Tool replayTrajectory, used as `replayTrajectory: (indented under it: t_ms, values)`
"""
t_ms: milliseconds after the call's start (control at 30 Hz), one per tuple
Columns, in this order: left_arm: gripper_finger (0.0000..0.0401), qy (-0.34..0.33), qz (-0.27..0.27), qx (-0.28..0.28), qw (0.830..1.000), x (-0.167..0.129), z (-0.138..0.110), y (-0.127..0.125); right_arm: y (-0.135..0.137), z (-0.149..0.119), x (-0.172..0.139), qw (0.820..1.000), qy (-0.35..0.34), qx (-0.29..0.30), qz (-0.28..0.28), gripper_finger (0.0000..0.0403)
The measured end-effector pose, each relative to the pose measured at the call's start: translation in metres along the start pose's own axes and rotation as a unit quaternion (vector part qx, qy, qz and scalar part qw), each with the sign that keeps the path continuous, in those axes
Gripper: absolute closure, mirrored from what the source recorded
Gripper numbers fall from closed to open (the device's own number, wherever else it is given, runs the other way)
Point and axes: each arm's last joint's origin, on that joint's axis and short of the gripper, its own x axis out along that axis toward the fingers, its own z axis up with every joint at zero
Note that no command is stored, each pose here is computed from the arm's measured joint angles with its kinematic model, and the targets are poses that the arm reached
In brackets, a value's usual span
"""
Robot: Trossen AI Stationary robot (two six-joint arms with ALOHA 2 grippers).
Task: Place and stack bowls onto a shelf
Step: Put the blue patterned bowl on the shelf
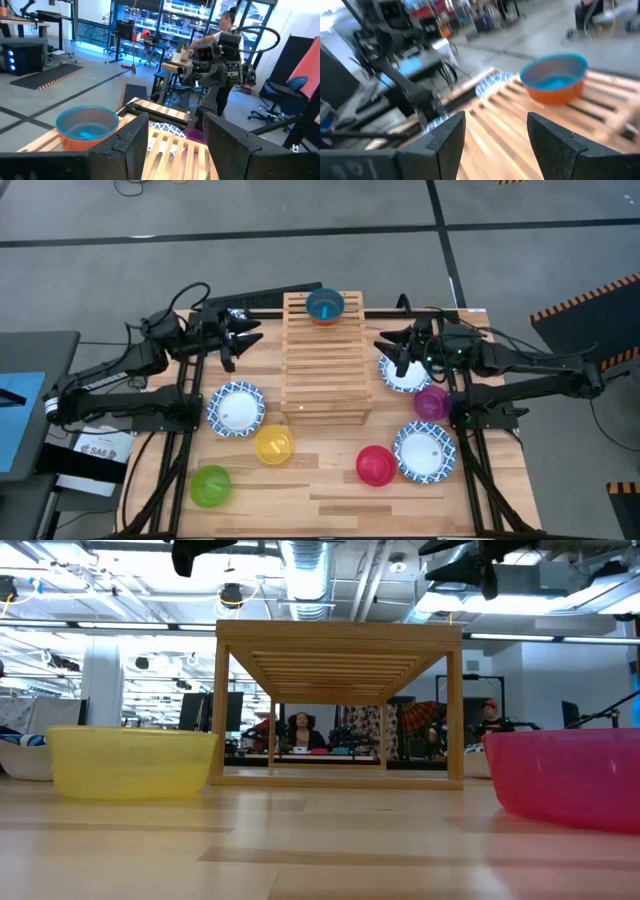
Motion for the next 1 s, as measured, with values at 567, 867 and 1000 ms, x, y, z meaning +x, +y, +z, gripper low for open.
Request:
replayTrajectory:
  t_ms: [567, 867, 1000]
  values:
    - [0.0227, 0.035, 0.008, -0.008, 0.999, 0.007, -0.009, 0.003, -0.012, -0.038, -0.013, 0.903, 0.385, -0.060, -0.180, 0.0163]
    - [0.0227, 0.039, 0.009, -0.008, 0.999, 0.007, -0.010, 0.003, -0.023, -0.089, -0.005, 0.843, 0.492, -0.119, -0.183, 0.0163]
    - [0.0227, 0.042, 0.011, -0.009, 0.999, 0.007, -0.011, 0.003, -0.030, -0.100, -0.008, 0.858, 0.475, -0.097, -0.170, 0.0163]
